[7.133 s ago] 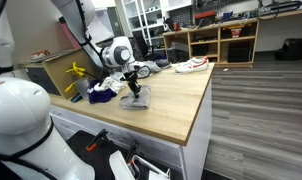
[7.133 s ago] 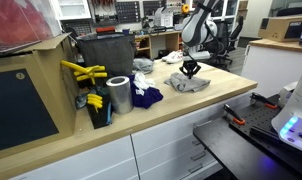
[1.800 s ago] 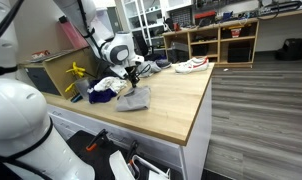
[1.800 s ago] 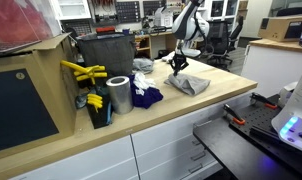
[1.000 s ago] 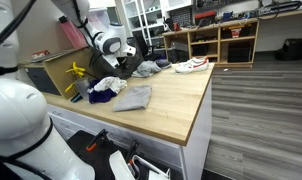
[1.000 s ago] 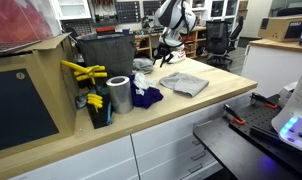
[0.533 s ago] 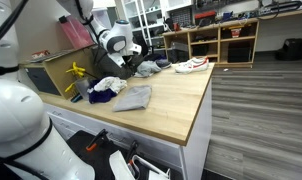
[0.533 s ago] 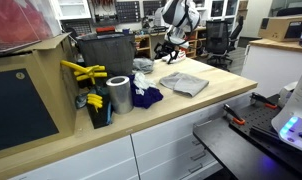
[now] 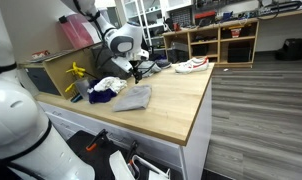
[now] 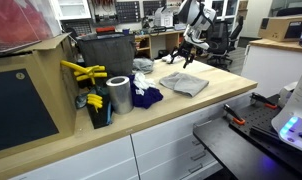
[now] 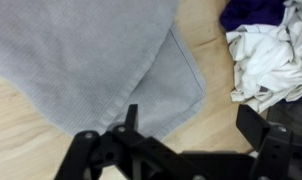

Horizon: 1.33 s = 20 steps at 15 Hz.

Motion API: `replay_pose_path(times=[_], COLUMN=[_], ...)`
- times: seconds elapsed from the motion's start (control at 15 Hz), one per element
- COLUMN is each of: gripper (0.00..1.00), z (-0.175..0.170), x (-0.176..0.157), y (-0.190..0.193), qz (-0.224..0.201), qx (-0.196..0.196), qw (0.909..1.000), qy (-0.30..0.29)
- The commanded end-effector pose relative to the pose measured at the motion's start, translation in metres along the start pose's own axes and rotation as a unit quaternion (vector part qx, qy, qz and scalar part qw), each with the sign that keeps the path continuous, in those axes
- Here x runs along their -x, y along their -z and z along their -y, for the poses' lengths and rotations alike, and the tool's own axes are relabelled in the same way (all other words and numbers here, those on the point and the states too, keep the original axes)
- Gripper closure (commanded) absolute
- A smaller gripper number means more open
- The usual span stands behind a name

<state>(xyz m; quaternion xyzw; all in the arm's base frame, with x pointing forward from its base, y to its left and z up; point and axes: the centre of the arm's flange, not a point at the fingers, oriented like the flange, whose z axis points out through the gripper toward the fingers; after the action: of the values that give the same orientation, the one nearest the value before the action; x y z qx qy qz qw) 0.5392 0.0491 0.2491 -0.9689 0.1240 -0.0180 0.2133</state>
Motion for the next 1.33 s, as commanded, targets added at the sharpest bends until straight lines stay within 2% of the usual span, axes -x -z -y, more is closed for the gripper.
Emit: replay_pose_path(times=[0.0, 0.47, 1.27], gripper=[0.00, 0.00, 0.00], z=[-0.032, -0.098, -0.168], x=[0.027, 0.046, 0.061], y=[0.025, 0.037, 0.012], qz=[0.036, 0.093, 0.131], qx=[-0.009, 0.014, 0.046], qw=[0.9987, 0.9930, 0.9876], qy=[0.035, 0.071, 0.073])
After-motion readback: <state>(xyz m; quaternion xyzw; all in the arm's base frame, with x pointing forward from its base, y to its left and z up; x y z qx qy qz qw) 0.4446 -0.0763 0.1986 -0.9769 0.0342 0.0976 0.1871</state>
